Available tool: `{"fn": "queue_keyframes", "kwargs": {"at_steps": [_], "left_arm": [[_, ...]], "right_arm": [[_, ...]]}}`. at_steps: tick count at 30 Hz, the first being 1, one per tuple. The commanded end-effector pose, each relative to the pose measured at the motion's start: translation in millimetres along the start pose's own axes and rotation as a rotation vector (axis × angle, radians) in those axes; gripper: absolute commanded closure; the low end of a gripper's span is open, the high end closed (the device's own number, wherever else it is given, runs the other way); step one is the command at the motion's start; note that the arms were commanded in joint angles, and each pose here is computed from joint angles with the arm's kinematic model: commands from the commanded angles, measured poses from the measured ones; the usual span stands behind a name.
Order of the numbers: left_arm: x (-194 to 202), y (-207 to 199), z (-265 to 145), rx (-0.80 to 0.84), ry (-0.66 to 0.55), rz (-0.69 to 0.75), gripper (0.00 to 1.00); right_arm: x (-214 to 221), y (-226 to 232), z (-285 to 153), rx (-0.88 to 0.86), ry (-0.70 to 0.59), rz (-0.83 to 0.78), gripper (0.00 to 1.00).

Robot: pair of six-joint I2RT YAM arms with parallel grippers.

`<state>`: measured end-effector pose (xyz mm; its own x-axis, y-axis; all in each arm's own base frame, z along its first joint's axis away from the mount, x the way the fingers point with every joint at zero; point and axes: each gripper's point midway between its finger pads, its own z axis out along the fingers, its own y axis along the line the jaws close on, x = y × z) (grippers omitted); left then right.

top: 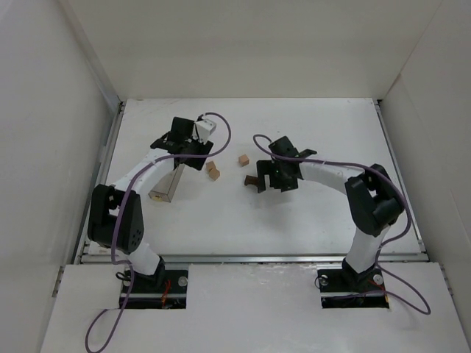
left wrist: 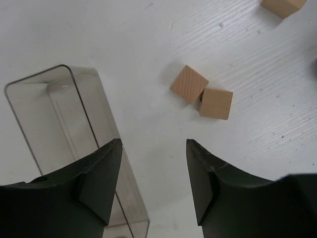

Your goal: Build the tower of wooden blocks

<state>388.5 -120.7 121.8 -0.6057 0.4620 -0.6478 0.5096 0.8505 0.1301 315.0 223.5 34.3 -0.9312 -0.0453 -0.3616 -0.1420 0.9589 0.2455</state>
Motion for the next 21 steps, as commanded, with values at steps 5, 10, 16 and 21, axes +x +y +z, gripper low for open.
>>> {"fn": "queue_keyframes", "kwargs": {"at_steps": [5,10,16,21], "left_arm": [[-1,-1,7,-0.03,-0.021,-0.119,0.49],[4,2,14,-0.047,-0.004,-0.138,0.5],[4,2,14,-0.047,-0.004,-0.138,0.5],[0,3,15,-0.049,-0.013,-0.128,0.5]], "right_arm": [[-29,9,0,0.07,-0.083,-0.023,0.01],[-33,-1,8,0.141,-0.08,-0.009,0.01],[-35,-6,8,0.172,-0.085,-0.029,0.01],[-35,5,5,0.124,-0.086,-0.06,0.03]]}}
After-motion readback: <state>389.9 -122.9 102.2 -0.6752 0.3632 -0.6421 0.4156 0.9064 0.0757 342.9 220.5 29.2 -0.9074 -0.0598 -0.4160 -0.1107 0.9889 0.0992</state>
